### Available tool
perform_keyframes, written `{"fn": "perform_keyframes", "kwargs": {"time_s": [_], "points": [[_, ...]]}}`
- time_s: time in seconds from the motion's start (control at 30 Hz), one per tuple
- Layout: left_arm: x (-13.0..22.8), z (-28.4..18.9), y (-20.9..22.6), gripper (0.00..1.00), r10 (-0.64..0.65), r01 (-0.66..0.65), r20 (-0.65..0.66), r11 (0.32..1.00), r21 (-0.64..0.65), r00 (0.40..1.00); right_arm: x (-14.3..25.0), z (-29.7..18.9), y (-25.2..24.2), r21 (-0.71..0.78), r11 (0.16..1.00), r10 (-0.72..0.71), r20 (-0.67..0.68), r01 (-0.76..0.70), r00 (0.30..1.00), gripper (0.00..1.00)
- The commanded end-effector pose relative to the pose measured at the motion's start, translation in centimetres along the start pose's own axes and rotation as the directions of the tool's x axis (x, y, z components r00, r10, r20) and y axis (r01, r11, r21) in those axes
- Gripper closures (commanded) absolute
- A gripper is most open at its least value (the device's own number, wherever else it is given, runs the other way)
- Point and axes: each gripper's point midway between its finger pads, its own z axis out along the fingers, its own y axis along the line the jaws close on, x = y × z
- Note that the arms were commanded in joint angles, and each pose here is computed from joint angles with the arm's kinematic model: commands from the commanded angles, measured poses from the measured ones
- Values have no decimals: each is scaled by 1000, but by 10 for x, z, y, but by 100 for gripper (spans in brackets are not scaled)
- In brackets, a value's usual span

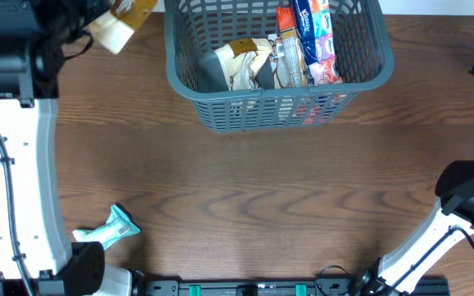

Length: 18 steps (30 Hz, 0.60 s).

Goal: Pack container
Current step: 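Carry the mushroom bag over the basket and lower it in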

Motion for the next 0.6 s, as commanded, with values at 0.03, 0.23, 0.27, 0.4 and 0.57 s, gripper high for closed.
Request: {"fn": "perform_keyframes", "kwargs": {"time_s": [0.03, 0.23, 0.27, 0.4, 0.57], "points": [[-16, -8, -36, 95, 87, -92, 115, 995, 35, 989, 1, -2, -7, 5, 1000, 27, 2, -27, 1000, 1], [-14, 14, -85, 94, 115, -139, 187, 982, 126, 976, 1, -2, -7, 5, 1000, 27, 2, -27, 1000, 1], [-12, 21, -91, 95, 117, -144, 191, 981, 132, 975, 1, -2, -7, 5, 1000, 27, 2, -27, 1000, 1], [0, 49, -107, 94, 125, -156, 188, 974, 164, 974, 1, -2, -7, 5, 1000, 27, 2, -27, 1000, 1], [24, 87, -118, 94, 142, -168, 148, 970, 177, 979, 1, -2, -7, 5, 1000, 27, 2, -27, 1000, 1]]}}
